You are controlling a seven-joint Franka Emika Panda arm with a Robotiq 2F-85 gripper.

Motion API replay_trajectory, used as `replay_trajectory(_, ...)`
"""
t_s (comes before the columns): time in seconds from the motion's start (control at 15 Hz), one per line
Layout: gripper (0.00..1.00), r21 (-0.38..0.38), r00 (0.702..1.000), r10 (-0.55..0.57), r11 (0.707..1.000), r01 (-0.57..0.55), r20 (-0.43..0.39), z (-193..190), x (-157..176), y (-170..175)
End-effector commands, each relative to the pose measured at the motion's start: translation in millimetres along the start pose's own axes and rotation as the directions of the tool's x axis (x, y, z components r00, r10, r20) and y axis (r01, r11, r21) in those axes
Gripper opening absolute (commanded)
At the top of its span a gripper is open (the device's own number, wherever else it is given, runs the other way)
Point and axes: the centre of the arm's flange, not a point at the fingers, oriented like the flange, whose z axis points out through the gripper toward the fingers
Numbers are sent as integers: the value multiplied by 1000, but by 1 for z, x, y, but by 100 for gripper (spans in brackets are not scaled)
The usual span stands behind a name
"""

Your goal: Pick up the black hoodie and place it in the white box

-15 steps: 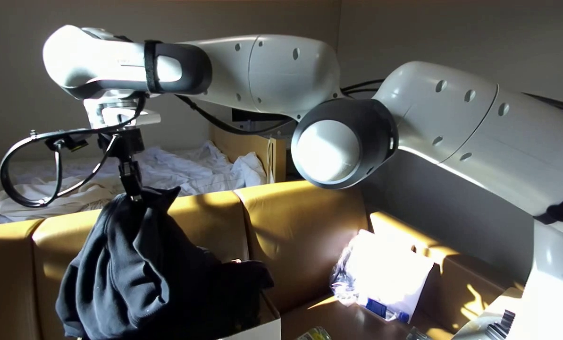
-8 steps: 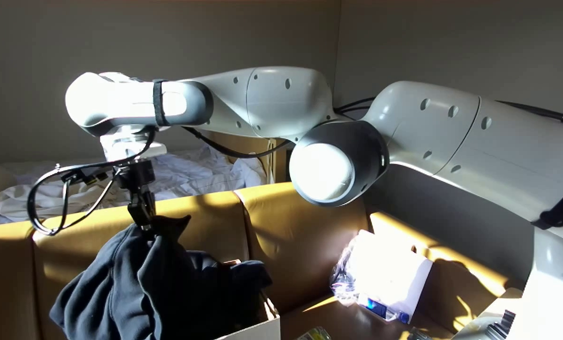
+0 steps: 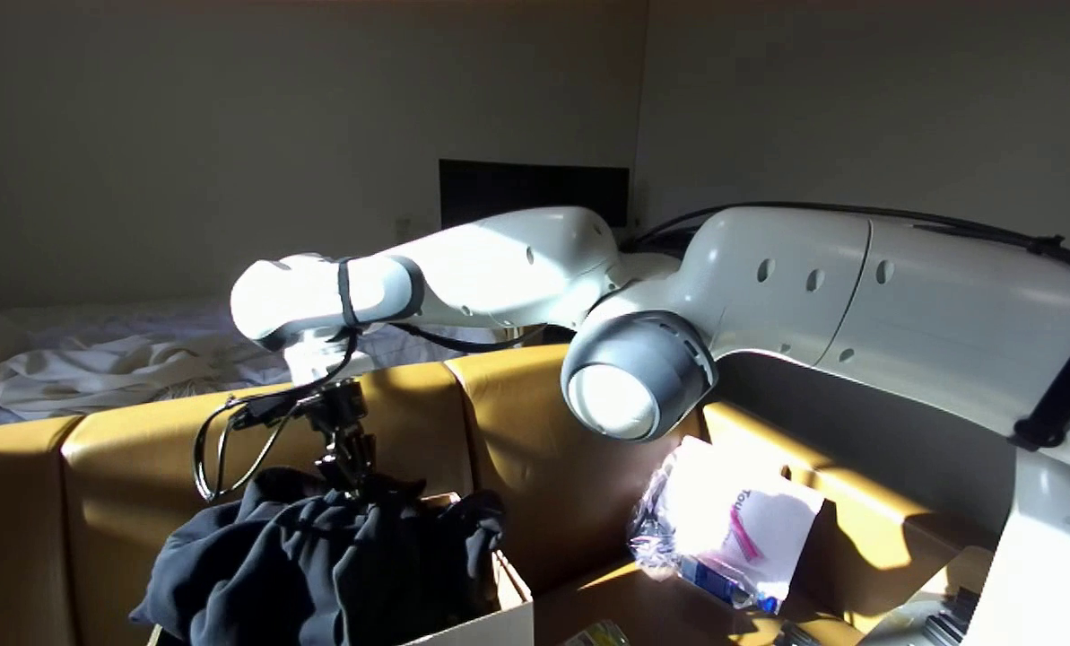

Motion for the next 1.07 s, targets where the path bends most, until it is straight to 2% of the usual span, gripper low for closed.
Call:
replay_trajectory(0.0,7,-135,989,145,980,-149,-38,61,58,8)
replay_trajectory(0.13,6,-243,986,164,956,-162,-14,86,65,-6)
replay_trajectory(0.33,6,-317,988,100,947,-59,114,109,42,19)
replay_trajectory(0.4,38,-319,985,98,946,-47,144,113,34,30)
replay_trajectory(0.47,40,-312,983,104,949,-52,152,116,28,42)
replay_trajectory(0.6,51,-259,986,124,962,-92,108,116,27,61)
replay_trajectory(0.73,63,-160,987,152,977,-141,58,98,33,68)
replay_trajectory(1.0,89,80,994,104,992,-102,-25,10,30,71)
